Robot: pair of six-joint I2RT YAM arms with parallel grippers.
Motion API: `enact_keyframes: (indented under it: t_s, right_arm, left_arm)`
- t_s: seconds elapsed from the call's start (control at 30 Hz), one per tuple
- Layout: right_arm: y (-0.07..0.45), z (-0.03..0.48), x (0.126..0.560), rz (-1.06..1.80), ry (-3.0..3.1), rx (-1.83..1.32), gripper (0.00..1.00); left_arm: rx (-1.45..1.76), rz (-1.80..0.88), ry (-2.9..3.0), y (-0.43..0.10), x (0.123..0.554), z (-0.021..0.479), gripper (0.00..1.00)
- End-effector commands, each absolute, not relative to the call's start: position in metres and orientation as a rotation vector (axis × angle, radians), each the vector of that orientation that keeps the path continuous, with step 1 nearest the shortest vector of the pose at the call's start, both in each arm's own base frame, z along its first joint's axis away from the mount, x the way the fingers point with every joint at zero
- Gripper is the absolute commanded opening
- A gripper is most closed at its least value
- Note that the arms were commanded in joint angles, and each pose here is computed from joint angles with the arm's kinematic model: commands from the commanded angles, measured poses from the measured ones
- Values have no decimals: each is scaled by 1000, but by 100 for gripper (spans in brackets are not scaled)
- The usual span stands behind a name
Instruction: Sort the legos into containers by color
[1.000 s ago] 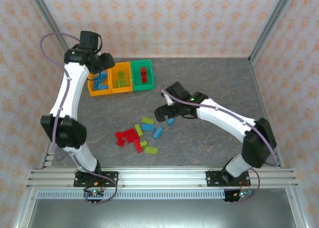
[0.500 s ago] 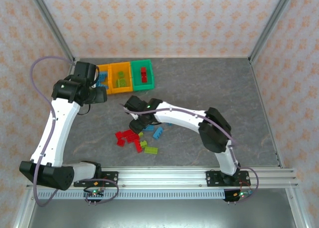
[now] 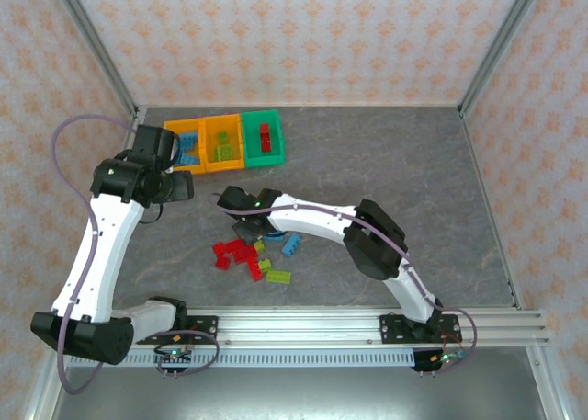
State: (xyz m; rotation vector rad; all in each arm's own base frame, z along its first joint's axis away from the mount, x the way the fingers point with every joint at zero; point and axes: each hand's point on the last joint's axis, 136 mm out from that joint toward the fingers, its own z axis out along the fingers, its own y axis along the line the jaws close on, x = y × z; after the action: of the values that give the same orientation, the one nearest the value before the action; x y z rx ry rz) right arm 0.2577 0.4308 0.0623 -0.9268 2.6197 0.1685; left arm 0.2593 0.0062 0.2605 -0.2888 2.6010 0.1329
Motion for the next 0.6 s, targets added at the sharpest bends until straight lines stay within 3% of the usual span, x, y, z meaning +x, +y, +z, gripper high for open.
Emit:
enact_keyframes:
  t_s: [0.0,0.17,0.47,0.57]
  right_arm:
    - [432,61,264,150,2626,-879,43]
    - [438,53,258,181,2654,-921,42]
    - [438,48,260,152,2660,-924,32]
    - [433,49,263,120,2659,-907,38]
  left_arm:
    - [-284,141,2633,8,247,254,59]
    - [-293,133,2629,7,247,253,59]
    - [-304,103,2611,5,243,254,59]
    - [-308,110,2604,7,241,255,59]
